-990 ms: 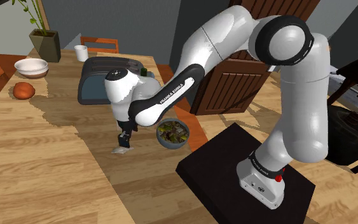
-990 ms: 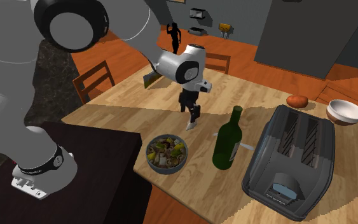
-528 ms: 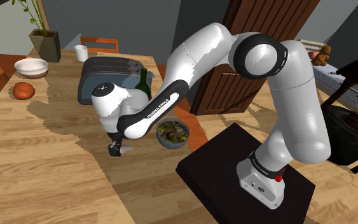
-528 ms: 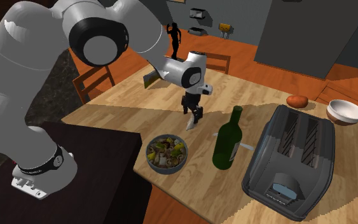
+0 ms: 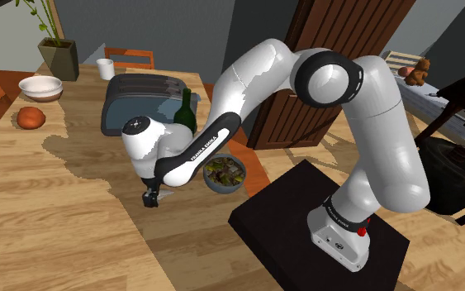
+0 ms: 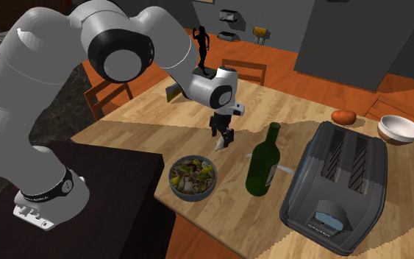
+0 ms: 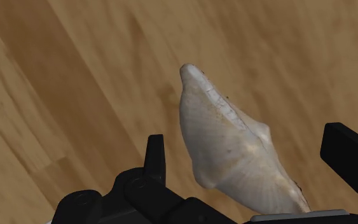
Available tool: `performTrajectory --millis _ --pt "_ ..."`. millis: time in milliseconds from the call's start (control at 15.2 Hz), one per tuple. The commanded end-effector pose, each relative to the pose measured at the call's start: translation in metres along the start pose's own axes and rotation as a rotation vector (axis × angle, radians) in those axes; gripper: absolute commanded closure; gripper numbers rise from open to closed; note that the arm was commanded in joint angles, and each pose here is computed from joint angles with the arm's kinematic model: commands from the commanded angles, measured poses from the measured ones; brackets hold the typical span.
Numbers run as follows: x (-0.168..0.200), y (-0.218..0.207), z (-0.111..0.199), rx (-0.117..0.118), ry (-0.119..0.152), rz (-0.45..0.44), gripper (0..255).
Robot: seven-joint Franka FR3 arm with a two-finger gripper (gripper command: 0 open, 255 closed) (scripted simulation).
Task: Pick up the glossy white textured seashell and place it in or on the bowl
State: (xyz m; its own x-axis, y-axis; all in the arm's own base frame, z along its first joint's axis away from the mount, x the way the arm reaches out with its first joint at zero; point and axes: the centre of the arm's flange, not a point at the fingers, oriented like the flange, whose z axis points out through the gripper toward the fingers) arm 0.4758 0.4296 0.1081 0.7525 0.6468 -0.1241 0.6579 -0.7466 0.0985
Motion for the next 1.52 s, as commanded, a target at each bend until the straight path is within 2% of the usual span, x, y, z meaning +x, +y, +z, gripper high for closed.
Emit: performTrajectory --millis 0,198,264,858,1452 --pt "0.0 0.0 0.0 0.0 0.0 0.0 0" --pt "0.0 0.0 0.0 0.0 0.0 0.0 0" --pt "0.0 0.0 0.0 0.0 0.0 0.0 255" --pt "0.0 0.0 0.0 0.0 0.0 0.0 255" --pt "-0.006 0.005 -0.047 0.0 0.0 0.0 255"
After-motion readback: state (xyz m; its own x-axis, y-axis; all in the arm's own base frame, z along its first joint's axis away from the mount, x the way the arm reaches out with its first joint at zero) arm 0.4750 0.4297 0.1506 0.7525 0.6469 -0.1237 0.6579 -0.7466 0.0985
